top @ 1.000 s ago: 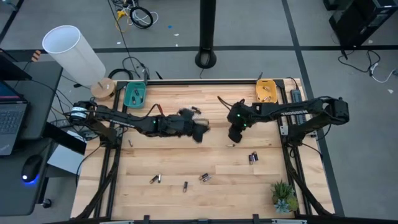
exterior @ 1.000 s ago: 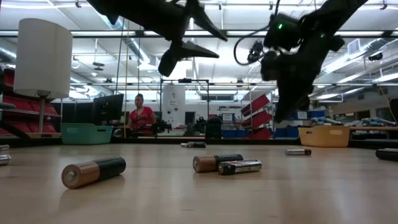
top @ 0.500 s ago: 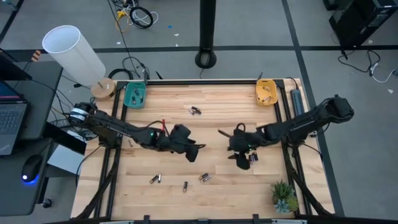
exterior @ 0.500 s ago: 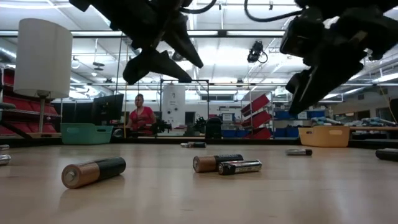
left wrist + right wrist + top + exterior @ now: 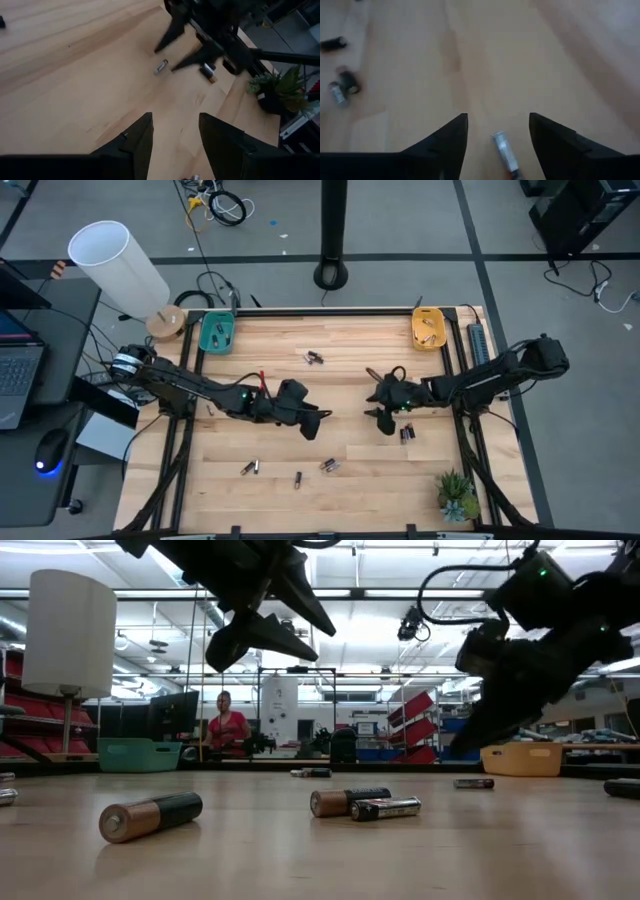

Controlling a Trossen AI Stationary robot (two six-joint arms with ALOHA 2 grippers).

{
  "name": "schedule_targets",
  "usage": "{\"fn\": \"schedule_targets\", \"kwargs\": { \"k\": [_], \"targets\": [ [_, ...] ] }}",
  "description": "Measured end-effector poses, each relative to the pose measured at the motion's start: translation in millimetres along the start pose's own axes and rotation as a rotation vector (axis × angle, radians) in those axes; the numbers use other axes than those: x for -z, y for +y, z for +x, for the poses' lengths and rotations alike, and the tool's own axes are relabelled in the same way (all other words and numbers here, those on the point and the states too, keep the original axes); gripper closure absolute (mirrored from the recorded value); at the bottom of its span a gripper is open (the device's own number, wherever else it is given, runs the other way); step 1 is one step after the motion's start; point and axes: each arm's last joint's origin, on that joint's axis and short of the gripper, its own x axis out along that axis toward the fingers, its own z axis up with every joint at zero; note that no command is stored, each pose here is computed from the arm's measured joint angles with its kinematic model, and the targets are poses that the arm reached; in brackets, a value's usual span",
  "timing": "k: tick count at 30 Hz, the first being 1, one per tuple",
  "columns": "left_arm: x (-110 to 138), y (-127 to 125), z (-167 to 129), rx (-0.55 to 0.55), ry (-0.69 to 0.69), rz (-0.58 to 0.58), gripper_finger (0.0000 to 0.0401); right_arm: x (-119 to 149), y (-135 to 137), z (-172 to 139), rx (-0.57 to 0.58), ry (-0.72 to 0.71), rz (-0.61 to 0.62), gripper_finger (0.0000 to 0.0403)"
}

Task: Sort batteries
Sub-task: Put the silver battery into the yellow bin

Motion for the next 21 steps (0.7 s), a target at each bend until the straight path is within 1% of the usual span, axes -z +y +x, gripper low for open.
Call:
{"fn": "schedule_targets", "kwargs": {
  "k": [5,7,13,18,21],
  "targets": [
    [0,0,0,0.002,0.006,0.003,0.0229,3,-7,0,0.011,-0.015,-0.043,0.0197],
    [0,1,0,0.0,0.007,0.007,0.0229,1,-8,0,0.005,-0.048,-0.045,0.0199],
    [0,2,0,-0.009,0.014,0.016,0.0229,3,-10,0,-0.001,-0.047,-0.041,0.0208],
    [0,2,0,-0.017,0.002,0.017,0.0229,8,-11,10,-0.002,-0.03,-0.055,0.0215],
    [0,2,0,-0.019,-0.001,0.014,0.0229,12,-12,18,-0.002,-0.027,-0.039,0.0219]
  ]
}}
